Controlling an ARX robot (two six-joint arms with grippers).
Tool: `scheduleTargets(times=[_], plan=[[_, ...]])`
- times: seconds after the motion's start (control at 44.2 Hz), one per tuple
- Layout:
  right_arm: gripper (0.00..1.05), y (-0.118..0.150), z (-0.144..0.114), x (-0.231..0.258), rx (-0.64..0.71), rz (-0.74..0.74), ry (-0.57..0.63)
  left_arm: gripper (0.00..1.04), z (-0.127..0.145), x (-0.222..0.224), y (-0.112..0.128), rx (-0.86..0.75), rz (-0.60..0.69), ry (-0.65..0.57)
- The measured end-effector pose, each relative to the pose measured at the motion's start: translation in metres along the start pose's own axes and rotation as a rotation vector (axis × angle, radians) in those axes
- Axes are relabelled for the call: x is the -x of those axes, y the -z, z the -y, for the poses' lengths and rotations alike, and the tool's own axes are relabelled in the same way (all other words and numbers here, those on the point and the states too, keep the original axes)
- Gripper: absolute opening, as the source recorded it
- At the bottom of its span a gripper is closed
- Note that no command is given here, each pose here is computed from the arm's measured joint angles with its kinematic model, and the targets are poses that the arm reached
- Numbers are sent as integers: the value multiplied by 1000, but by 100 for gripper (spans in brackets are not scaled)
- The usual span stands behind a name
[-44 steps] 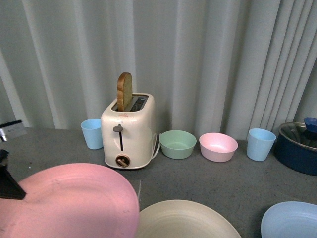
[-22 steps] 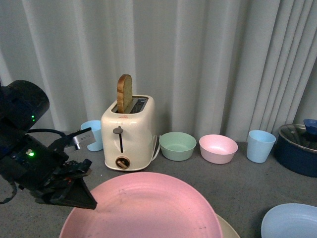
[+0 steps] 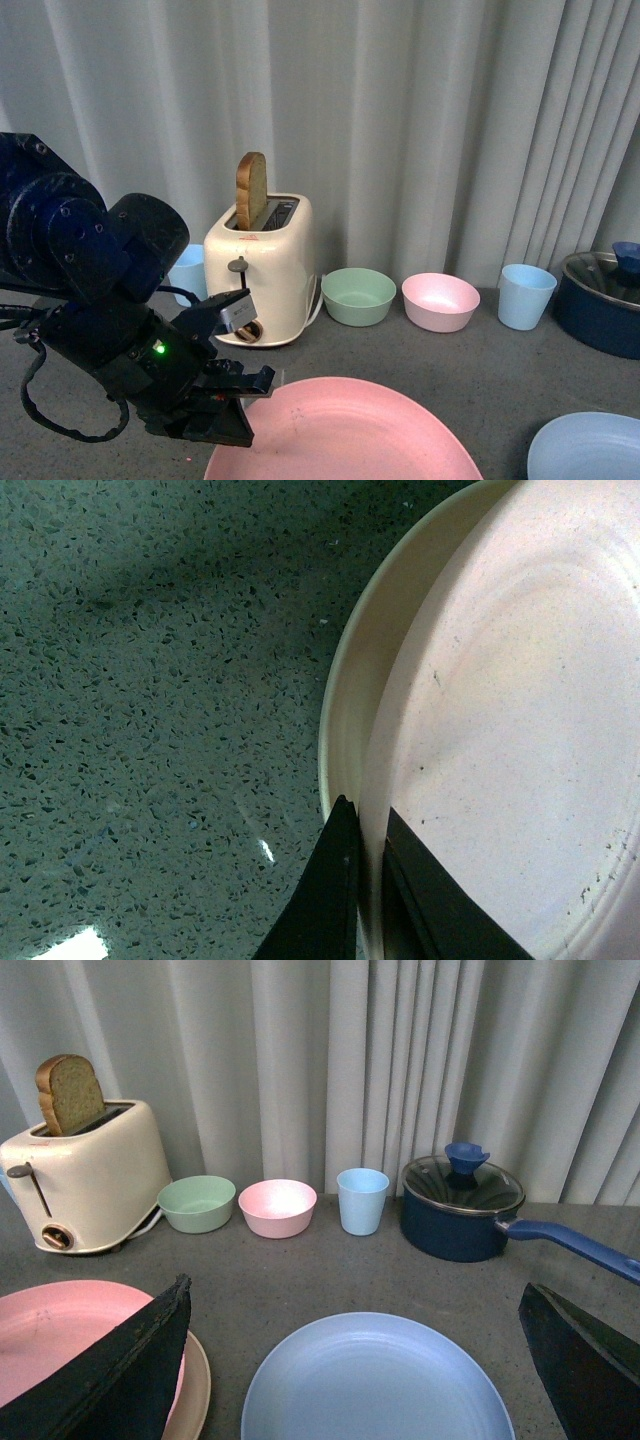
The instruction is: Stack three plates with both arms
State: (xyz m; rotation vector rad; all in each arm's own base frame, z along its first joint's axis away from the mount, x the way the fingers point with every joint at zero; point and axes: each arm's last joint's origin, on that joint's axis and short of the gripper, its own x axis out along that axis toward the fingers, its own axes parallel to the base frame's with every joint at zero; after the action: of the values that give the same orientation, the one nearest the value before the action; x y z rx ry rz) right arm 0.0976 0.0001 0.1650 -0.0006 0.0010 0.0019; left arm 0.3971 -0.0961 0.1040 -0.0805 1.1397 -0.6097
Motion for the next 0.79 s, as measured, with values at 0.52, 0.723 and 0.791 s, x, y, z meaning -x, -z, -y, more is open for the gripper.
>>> scheduleTargets(times=[0.52,0.723,0.791], plan=[[97,0,0,0,0,0,0,4,0,-15,2,16,0,-11],[97,0,0,0,0,0,0,21,3,-17,2,17,-7,-1],[97,0,0,0,0,0,0,30,2,-17,2,20,-6,1]])
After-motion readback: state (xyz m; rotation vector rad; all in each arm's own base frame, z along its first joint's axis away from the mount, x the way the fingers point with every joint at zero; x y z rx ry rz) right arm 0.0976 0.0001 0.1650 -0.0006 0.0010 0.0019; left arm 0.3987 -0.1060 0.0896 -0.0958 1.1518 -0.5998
